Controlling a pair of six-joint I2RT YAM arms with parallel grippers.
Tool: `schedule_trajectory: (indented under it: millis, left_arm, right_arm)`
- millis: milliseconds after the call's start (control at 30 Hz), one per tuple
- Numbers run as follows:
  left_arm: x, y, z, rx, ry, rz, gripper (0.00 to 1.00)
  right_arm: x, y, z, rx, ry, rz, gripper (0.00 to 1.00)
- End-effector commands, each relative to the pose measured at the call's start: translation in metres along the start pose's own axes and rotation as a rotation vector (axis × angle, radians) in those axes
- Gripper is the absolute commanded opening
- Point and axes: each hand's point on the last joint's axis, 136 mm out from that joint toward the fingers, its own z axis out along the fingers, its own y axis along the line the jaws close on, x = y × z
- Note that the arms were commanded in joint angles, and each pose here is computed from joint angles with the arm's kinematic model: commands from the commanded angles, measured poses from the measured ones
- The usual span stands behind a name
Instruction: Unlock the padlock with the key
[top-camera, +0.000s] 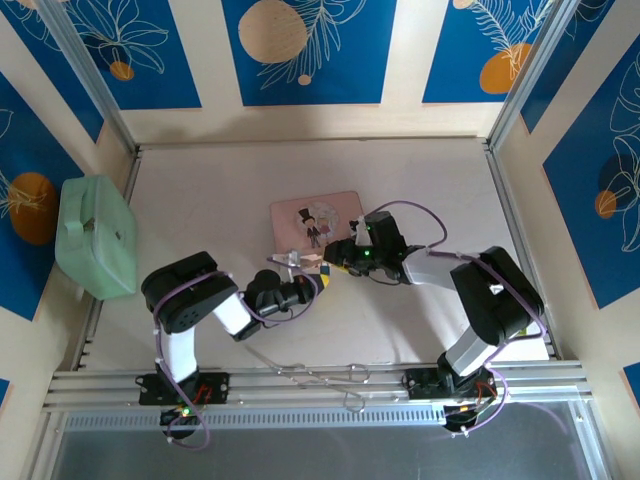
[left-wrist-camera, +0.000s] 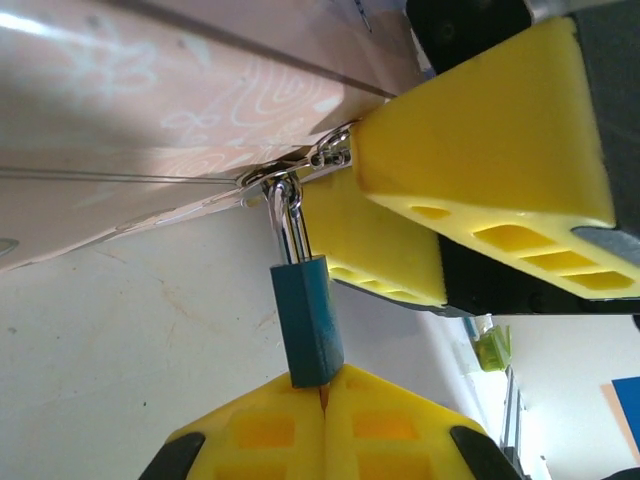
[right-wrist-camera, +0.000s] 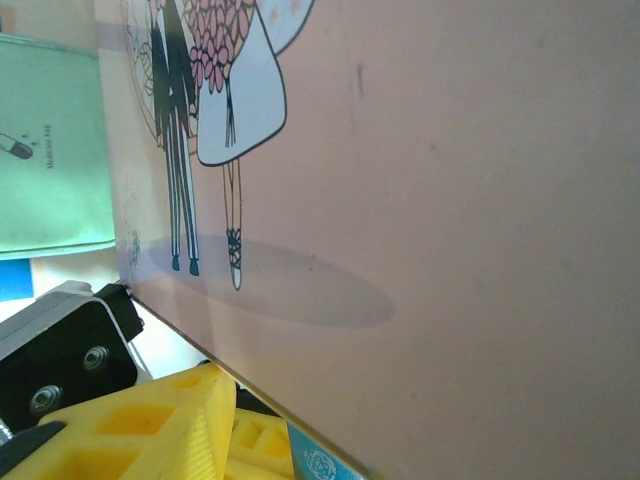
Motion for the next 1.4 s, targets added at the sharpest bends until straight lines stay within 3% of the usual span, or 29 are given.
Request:
schedule_trajectory:
  millis: [0,567,1067,1367]
  left_arm:
    - [-0.005,-0.007,-0.001,0.047,-0.006,-0.045,0.0]
    - [-0.007,-0.007,-0.003,0.053,-0.005,-0.061,0.0]
    - [-0.011,-0.012,-0.005,0.067,-0.008,-0.065,0.0]
    - [-0.012,-0.013,-0.007,0.072,-0.01,-0.064,0.0]
  right_arm:
    - [0.005,0.008,0.003,-0.065,0.038,-0.004,0.49]
    - [0.033,-0.02,0.012,-0.021,0.091,0.128,0.47]
    - [0.054,-0.049,0.0,0.118,0.099,0.254,0.49]
    - [0.057,-0.047,0.01,0.097,0.16,0.286,0.47]
